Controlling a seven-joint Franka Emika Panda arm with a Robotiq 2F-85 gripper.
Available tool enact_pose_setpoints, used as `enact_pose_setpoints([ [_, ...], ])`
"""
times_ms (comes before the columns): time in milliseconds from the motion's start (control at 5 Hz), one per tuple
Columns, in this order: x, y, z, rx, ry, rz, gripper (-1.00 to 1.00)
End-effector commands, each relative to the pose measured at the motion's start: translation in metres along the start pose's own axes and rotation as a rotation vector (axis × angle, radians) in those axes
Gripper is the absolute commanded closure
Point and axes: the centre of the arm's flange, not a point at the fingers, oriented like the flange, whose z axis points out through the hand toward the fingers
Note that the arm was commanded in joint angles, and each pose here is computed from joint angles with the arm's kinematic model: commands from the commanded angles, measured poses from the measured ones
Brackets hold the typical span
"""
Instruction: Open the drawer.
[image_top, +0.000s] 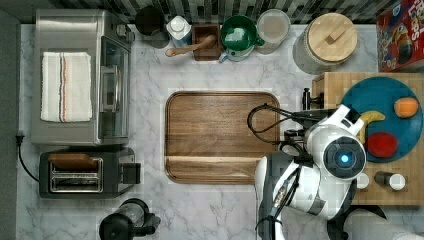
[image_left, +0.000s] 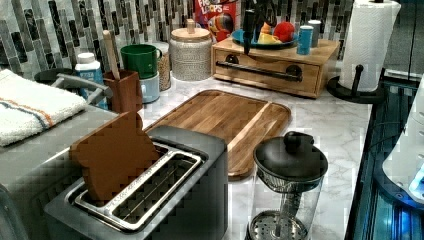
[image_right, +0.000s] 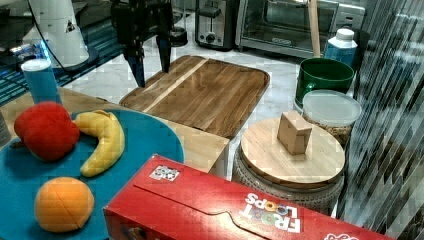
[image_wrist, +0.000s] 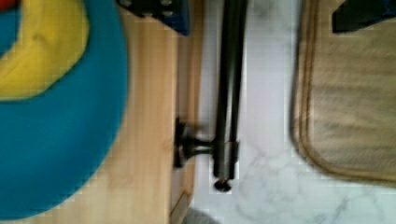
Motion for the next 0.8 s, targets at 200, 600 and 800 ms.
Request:
enact_pose_setpoints([
  [200,-0.023,-0.044,0.022,-0.009,-0.004,0.044,-1.0],
  [600,-0.029,-0.034,0.048,-0.06,0.048,0.06,-1.0],
  [800,-0.032,-0.029,0.061,-0.065,0.069,0.063,-1.0],
])
